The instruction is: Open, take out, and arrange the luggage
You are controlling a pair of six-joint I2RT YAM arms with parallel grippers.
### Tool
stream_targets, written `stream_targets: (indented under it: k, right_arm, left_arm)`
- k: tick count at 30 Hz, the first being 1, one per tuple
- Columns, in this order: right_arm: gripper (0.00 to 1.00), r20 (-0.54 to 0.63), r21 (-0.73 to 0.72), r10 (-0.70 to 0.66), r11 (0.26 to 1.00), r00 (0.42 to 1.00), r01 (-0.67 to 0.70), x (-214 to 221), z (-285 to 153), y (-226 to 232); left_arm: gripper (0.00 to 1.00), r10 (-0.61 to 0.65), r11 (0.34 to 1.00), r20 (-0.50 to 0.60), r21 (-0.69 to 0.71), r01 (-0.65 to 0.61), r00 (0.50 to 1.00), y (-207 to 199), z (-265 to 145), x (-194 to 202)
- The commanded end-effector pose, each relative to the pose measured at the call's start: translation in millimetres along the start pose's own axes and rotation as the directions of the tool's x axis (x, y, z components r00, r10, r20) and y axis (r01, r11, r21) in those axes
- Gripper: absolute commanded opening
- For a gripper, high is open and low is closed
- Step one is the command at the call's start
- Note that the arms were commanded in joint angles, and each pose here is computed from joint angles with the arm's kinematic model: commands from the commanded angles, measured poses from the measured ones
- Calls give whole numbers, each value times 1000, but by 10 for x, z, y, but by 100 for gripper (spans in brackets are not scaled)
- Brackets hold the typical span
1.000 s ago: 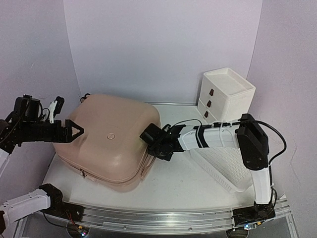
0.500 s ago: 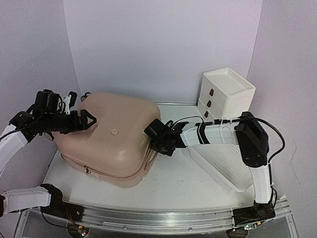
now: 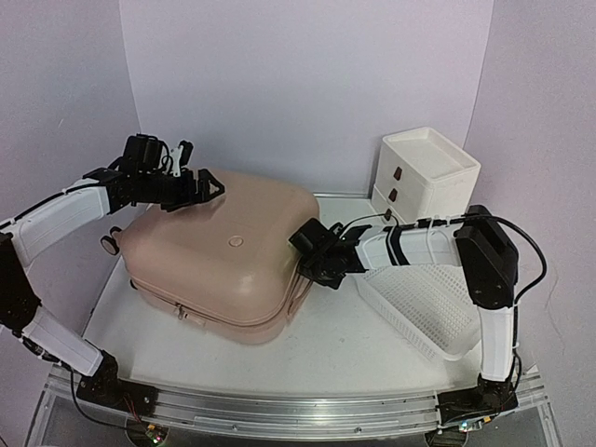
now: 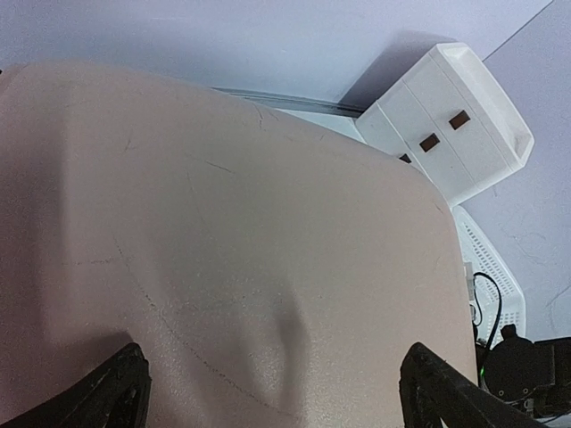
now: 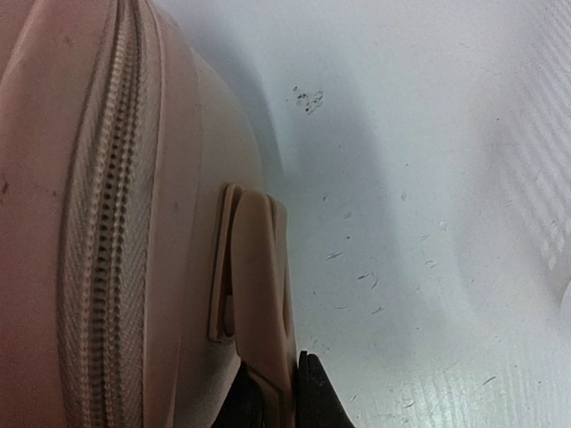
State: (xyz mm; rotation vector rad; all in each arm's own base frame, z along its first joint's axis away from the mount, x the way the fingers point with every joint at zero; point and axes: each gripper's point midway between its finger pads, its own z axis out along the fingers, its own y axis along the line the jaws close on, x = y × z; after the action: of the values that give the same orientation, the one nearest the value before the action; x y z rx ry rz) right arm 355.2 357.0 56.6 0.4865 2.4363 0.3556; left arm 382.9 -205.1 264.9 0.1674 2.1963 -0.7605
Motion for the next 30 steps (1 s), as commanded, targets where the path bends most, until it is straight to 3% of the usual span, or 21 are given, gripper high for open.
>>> stream_targets:
  k: [1, 4, 10, 17, 21, 30]
  right_arm:
    - [0, 370, 142, 178, 959, 912, -245, -1124, -214, -596]
    - [0, 360, 138, 151, 967, 921, -212, -1164, -253, -539]
    - [3, 355, 153, 96, 975, 930, -159, -1188, -310, -545]
    - [21, 323, 132, 90, 982, 942, -139, -1176, -357, -493]
    - [41, 276, 116, 78, 987, 958, -114, -1112, -368, -466]
    - [65, 156, 30, -90, 996, 984, 87, -1035, -535, -232]
  left_arm:
    - [99, -8, 999, -70, -35, 6, 998, 4, -208, 152]
    - [100, 9, 998, -62, -69, -14, 998, -3, -570, 268]
    - [99, -87, 992, -112, -104, 76, 990, 91, -1186, 990]
    - [84, -257, 966, -166, -77, 247, 952, 179, -1182, 1554]
    - [87, -202, 979, -165, -36, 198, 966, 127, -1001, 1389]
    - [88, -140, 984, -152, 85, 154, 978, -25, -337, 875]
